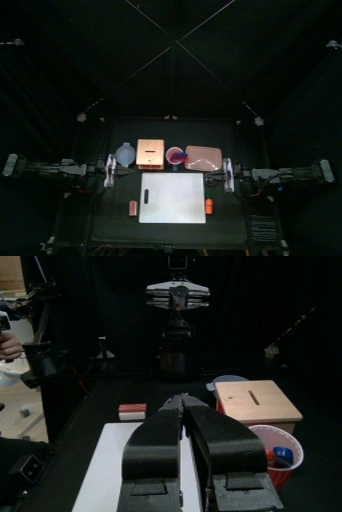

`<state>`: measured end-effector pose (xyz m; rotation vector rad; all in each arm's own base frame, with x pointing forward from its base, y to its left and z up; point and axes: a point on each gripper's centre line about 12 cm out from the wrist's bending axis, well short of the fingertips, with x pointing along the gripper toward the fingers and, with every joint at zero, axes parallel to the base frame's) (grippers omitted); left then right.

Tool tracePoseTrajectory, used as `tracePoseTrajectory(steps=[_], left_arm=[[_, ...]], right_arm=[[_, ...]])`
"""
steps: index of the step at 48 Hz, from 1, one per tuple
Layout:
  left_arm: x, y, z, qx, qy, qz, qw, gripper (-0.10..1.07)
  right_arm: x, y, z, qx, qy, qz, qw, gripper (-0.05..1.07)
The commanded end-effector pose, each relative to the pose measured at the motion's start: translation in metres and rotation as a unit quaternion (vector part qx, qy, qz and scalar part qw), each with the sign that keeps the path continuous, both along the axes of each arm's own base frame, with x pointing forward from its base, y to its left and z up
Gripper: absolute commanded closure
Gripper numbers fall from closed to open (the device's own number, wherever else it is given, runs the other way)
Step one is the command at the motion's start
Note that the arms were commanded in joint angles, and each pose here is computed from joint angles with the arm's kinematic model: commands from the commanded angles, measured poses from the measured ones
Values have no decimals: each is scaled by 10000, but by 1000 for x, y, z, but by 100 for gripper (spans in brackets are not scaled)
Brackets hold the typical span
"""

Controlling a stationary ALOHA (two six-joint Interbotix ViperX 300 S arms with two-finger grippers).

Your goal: Open drawer

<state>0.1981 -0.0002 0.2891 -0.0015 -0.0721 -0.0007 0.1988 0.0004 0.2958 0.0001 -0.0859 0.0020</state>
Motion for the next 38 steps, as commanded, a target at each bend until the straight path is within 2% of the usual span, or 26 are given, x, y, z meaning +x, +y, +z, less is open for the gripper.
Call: tracePoseTrajectory(steps=[1,8,15,20,29,31,36,38], left_arm=[[3,2,-6,-54,115,55,9999,91],[6,4,-16,-365,267,133,9989,92],[14,8,-27,-809,388,276,9956,92],[22,7,-36,-1109,428,358,9923,92],[35,1,-52,-1529,501,411,9861,92],[37,0,-57,-1690,604,458,9827,92],[39,3,-75,-2327,887,766,9654,92],[39,4,-81,-2476,960,847,9604,92]], right_arm=[[4,-1,-2,-30,77,-36,10000,103],[19,-2,-3,-163,254,-26,9995,101],[48,-3,0,-455,456,-4,9979,99],[76,-12,-2,-634,607,-110,9961,99],[117,-36,-13,-632,693,-398,9948,99],[128,-41,-16,-644,674,-440,9947,99],[152,-49,-21,-651,671,-482,9945,99],[162,-52,-23,-633,664,-503,9945,99]])
